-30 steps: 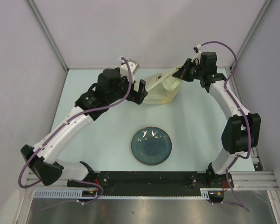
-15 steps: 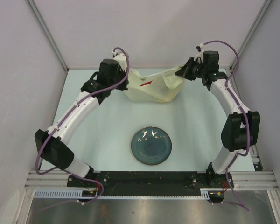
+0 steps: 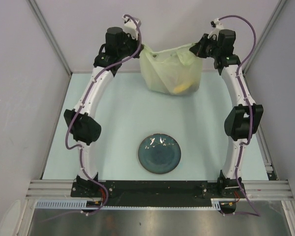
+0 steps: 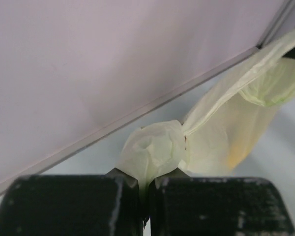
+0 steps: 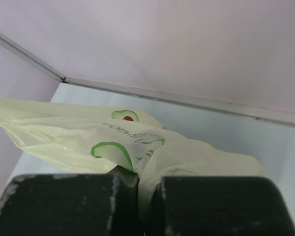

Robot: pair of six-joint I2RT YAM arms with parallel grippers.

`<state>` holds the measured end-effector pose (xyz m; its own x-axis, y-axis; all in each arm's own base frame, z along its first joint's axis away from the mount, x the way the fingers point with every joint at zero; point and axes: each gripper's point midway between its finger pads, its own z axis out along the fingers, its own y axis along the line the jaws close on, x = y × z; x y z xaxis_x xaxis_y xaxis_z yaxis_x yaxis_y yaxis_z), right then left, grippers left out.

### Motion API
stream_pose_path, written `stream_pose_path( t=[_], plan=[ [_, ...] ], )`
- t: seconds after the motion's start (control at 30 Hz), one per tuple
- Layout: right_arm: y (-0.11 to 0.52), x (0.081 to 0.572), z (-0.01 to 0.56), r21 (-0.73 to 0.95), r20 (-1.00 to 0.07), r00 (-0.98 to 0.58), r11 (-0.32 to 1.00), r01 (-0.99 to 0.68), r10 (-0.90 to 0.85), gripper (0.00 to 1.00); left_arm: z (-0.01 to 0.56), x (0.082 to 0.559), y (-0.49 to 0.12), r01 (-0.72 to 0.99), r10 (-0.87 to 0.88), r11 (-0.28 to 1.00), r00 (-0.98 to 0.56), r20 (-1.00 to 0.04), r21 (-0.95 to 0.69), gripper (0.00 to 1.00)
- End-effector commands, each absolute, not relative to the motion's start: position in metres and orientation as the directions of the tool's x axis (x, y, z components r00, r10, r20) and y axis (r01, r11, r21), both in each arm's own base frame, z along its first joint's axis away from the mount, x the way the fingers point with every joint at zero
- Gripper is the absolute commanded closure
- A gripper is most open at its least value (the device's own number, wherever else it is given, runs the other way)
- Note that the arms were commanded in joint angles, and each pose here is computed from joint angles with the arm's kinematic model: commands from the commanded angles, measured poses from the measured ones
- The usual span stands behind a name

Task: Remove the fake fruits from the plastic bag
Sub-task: Adjust the plastic bag at the center of the board.

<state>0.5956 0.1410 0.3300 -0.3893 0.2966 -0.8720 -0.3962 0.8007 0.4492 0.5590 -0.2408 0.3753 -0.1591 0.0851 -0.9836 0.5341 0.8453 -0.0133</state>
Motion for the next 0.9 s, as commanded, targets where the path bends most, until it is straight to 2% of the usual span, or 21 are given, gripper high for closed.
stream_pose_path(
  t=[0.0,0.03,0.1,0.13,0.17,0.2,0.23,0.27,0.37,0.43,0.5,0.57,0.63,0.77,0.87],
  plan=[
    [0.122,0.565,0.406,0.275,-0.960,-0.191,0.829,-0.486,0.206,1.00,0.463,0.489,-0.257,0.659,0.003,0.752,-0.005,-1.000,0.000,1.00],
    [0.120,0.551,0.396,0.275,-0.957,-0.222,0.830,-0.485,0.187,1.00,0.435,0.483,-0.264,0.679,0.006,0.733,-0.083,-0.997,-0.052,1.00],
    [0.114,0.534,0.385,0.276,-0.952,-0.258,0.826,-0.491,0.165,1.00,0.444,0.452,-0.268,0.708,-0.028,0.702,-0.083,-0.996,-0.078,1.00],
    [0.112,0.514,0.390,0.263,-0.955,-0.257,0.828,-0.495,0.150,1.00,0.413,0.446,-0.273,0.714,-0.014,0.689,-0.155,-0.988,-0.122,1.00],
    [0.107,0.504,0.356,0.299,-0.931,-0.333,0.831,-0.470,0.147,1.00,0.410,0.433,-0.277,0.737,-0.015,0.663,-0.165,-0.986,-0.133,1.00],
    [0.105,0.492,0.342,0.308,-0.921,-0.364,0.832,-0.462,0.139,1.00,0.414,0.419,-0.281,0.752,-0.024,0.645,-0.155,-0.988,-0.134,1.00],
    [0.102,0.472,0.344,0.290,-0.923,-0.365,0.836,-0.466,0.117,1.00,0.392,0.413,-0.284,0.750,-0.017,0.639,-0.212,-0.977,-0.174,1.00],
    [0.101,0.455,0.306,0.319,-0.888,-0.447,0.838,-0.442,0.102,1.00,0.387,0.405,-0.289,0.765,-0.017,0.616,-0.229,-0.973,-0.191,1.00],
    [0.084,0.407,0.265,0.326,-0.830,-0.554,0.857,-0.399,0.058,0.99,0.371,0.386,-0.300,0.795,-0.010,0.558,-0.280,-0.960,-0.237,1.00],
    [0.079,0.382,0.247,0.293,-0.798,-0.603,0.867,-0.403,-0.011,0.93,0.362,0.379,-0.306,0.789,-0.016,0.543,-0.332,-0.943,-0.287,1.00],
    [0.075,0.365,0.243,0.215,-0.802,-0.586,0.860,-0.464,-0.116,0.81,0.358,0.375,-0.310,0.788,-0.022,0.530,-0.356,-0.934,-0.313,1.00],
    [0.068,0.351,0.234,0.165,-0.774,-0.603,0.859,-0.485,-0.192,0.65,0.354,0.375,-0.312,0.782,-0.028,0.532,-0.367,-0.930,-0.324,1.00],
    [0.056,0.344,0.240,0.060,-0.780,-0.560,0.857,-0.511,-0.280,0.55,0.350,0.375,-0.313,0.770,-0.034,0.539,-0.384,-0.923,-0.341,1.00],
    [0.057,0.336,0.287,-0.048,-0.830,-0.435,0.822,-0.568,-0.349,0.25,0.347,0.373,-0.309,0.751,-0.043,0.559,-0.398,-0.916,-0.352,1.00],
    [0.079,0.328,0.329,-0.050,-0.886,-0.327,0.770,-0.636,-0.328,0.26,0.343,0.373,-0.306,0.736,-0.044,0.578,-0.402,-0.915,-0.351,1.00]
  ],
)
